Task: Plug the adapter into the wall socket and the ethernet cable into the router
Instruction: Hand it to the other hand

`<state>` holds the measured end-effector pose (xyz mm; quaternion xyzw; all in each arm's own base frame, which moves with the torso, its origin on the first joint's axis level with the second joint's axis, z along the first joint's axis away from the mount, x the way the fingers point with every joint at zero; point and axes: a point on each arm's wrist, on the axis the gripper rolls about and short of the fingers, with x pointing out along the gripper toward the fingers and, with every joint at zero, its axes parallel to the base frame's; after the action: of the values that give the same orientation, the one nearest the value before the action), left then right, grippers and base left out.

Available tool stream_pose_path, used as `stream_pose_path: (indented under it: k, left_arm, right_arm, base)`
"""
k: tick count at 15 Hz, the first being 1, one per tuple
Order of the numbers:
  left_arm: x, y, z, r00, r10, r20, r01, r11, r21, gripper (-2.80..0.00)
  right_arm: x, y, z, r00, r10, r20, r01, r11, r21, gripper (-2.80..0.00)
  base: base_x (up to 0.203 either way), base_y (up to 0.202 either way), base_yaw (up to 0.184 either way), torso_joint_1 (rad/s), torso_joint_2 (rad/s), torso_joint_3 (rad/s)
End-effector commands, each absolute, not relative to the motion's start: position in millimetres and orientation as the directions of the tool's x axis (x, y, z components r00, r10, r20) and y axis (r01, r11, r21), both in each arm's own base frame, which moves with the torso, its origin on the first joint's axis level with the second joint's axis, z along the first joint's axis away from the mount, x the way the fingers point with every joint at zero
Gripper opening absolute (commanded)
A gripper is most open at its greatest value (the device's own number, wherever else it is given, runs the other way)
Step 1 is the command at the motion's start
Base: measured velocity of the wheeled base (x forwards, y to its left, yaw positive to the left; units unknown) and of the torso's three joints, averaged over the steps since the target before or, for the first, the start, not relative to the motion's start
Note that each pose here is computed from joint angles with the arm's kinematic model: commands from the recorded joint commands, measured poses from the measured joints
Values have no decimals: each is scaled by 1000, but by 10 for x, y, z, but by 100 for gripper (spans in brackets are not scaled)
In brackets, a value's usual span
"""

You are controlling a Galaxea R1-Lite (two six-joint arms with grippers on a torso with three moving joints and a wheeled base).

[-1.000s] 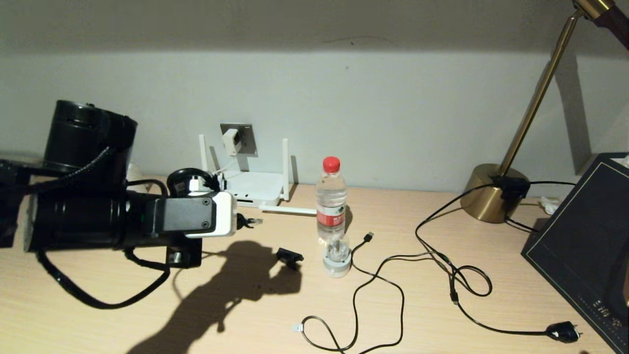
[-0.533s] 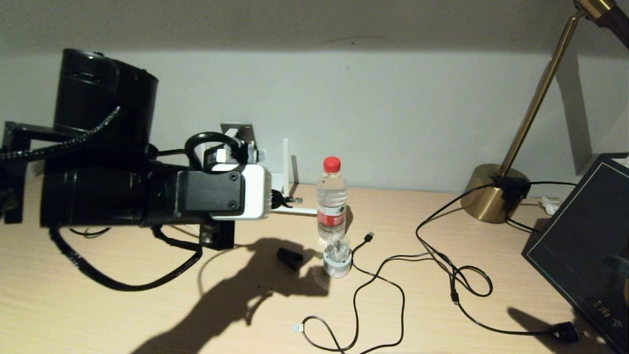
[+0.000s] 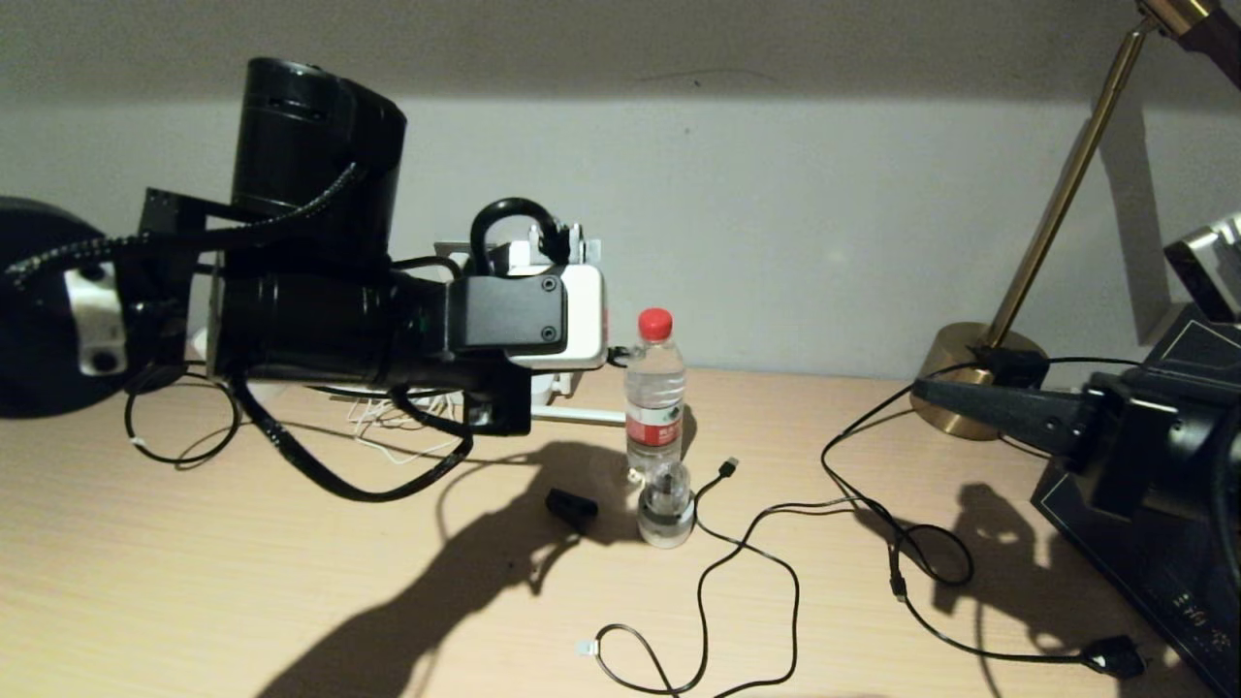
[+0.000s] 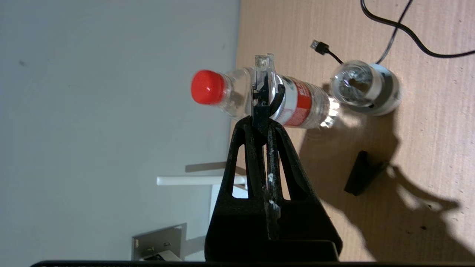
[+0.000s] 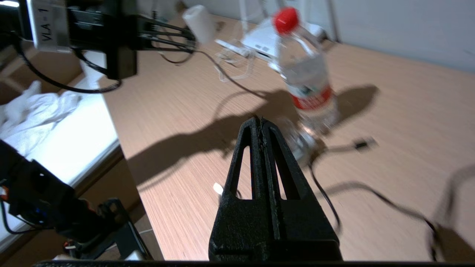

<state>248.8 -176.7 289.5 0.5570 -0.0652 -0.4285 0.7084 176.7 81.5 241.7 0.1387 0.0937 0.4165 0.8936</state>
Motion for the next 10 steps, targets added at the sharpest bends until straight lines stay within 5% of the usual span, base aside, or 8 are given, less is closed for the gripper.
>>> stream_pose_path:
  k: [1,5,6,7,10]
  left_arm:
    - [2546,-1858,2913,612,-680,-404,540,-14,842,-280]
    - [2454,-1950,3062,607,-691,-393,523,-25,852,-280]
    - [2427,-1987,3089,613,-686,-391,515,-28,857,-280]
    - [2409,-2006,3118,614,-690,-384,505,-31,863,-280]
    - [2379,-2038,3184,610,-703,-366,469,-53,882,-280]
  right_arm:
    - [1974,1141,2367,564,823,-68,-762,550,342,-280]
    - [2036,1355,2506,513,858,-30,-795,487,362,-280]
    - [2029,1370,2521,507,861,-25,-799,481,359,-49]
    - [1998,1423,2532,488,873,-22,-811,462,358,0]
    - [1948,1513,2594,478,878,-3,-825,450,343,0]
  base:
    - [0,0,0,0,0,0]
    - [0,0,0,0,0,0]
    - [0,0,0,0,0,0]
    - [0,0,0,0,0,0]
    - [0,0,0,0,0,0]
